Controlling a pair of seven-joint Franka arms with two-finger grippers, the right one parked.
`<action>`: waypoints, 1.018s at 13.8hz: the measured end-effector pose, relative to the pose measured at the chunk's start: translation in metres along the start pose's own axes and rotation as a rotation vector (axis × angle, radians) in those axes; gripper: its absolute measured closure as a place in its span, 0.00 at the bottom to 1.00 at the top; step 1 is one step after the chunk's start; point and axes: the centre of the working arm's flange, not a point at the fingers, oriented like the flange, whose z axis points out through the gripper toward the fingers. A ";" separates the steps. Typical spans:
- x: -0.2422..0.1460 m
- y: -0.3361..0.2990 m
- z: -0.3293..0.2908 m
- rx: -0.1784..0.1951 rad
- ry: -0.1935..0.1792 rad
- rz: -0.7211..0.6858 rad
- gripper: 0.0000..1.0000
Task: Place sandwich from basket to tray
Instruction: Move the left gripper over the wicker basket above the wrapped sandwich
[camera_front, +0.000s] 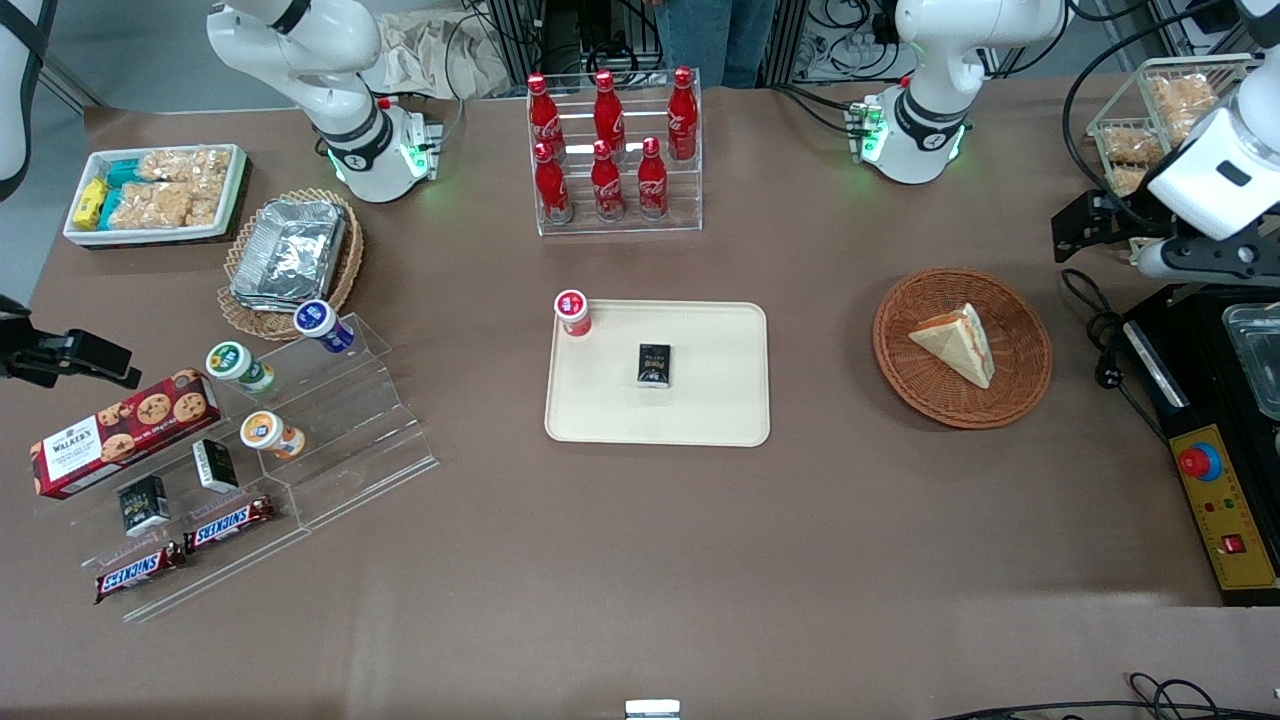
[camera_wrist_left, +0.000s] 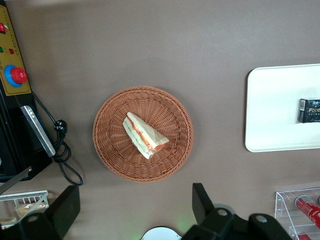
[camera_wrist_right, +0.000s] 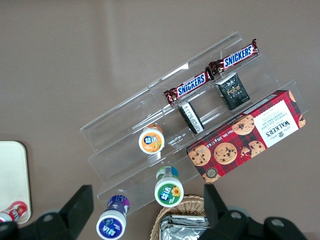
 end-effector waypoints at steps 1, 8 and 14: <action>0.001 -0.001 0.002 -0.001 -0.004 -0.001 0.00; 0.004 -0.027 0.008 -0.097 -0.016 -0.157 0.00; 0.006 -0.009 0.054 -0.019 -0.110 -0.407 0.00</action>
